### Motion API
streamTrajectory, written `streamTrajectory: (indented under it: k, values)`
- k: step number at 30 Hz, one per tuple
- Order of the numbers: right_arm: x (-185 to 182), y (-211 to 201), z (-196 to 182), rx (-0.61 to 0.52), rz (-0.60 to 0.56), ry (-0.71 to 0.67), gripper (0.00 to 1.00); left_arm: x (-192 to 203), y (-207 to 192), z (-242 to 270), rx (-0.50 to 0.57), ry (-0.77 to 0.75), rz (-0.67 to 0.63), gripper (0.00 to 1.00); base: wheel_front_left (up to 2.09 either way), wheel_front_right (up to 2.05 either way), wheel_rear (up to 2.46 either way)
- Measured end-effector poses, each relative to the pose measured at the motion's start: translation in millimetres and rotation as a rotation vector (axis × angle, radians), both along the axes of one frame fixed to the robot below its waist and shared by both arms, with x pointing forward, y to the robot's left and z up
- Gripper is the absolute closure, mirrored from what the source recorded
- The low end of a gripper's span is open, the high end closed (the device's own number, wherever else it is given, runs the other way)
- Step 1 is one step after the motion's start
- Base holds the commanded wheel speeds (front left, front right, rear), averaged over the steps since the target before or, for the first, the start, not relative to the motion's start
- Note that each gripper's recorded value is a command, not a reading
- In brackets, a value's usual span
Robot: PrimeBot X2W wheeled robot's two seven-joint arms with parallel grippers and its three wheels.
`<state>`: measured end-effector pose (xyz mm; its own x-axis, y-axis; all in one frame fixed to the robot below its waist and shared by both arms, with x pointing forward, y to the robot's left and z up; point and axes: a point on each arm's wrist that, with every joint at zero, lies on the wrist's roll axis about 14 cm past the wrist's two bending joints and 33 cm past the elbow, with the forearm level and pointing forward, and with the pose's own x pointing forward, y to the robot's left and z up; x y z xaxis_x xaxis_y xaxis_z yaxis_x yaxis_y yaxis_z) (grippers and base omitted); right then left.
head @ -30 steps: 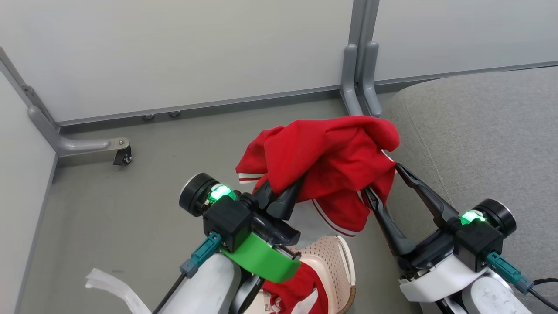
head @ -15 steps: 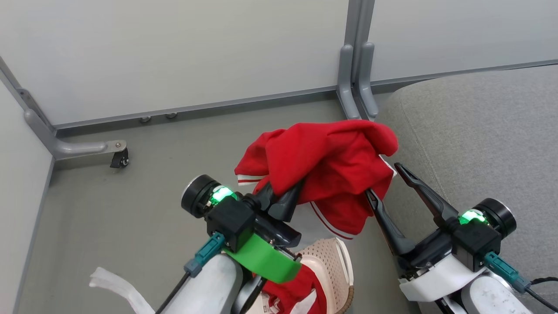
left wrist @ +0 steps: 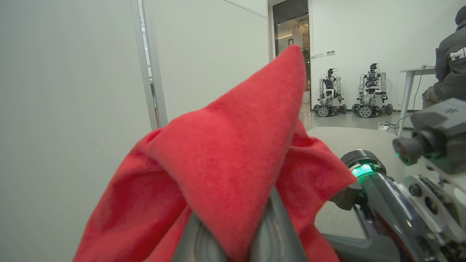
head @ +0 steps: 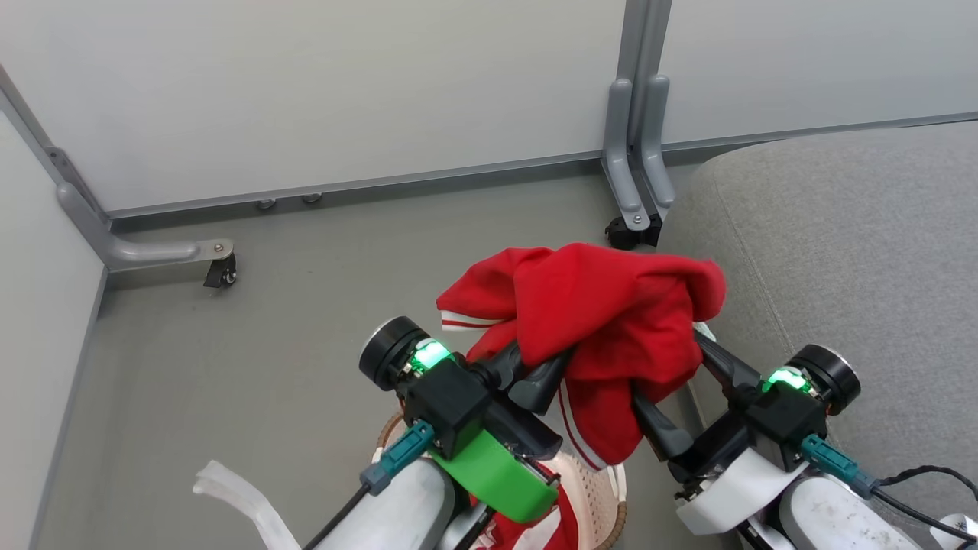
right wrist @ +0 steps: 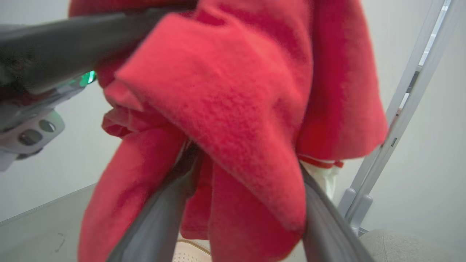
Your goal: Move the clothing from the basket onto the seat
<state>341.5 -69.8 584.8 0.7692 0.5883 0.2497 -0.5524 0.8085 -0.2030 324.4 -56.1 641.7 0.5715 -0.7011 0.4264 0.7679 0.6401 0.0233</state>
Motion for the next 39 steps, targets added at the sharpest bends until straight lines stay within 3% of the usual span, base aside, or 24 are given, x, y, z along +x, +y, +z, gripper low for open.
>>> streamTrajectory:
  k: [13,14,15,39]
  values:
    - [0,32,-6,-0.019,0.098,0.022,0.0,-4,-1,-5,0.018,0.01,-0.019,1.0,0.0,0.0,0.0]
    - [1,32,-7,-0.018,0.099,0.026,0.58,-4,-1,-4,0.016,0.009,-0.017,1.0,0.0,0.0,0.0]
    - [1,33,-8,-0.018,0.101,0.031,1.0,-4,0,-3,0.014,0.009,-0.015,1.0,0.0,0.0,0.0]
    - [-2,27,2,0.016,0.076,0.009,1.0,-2,4,0,0.012,0.0,-0.001,1.0,0.0,0.0,0.0]
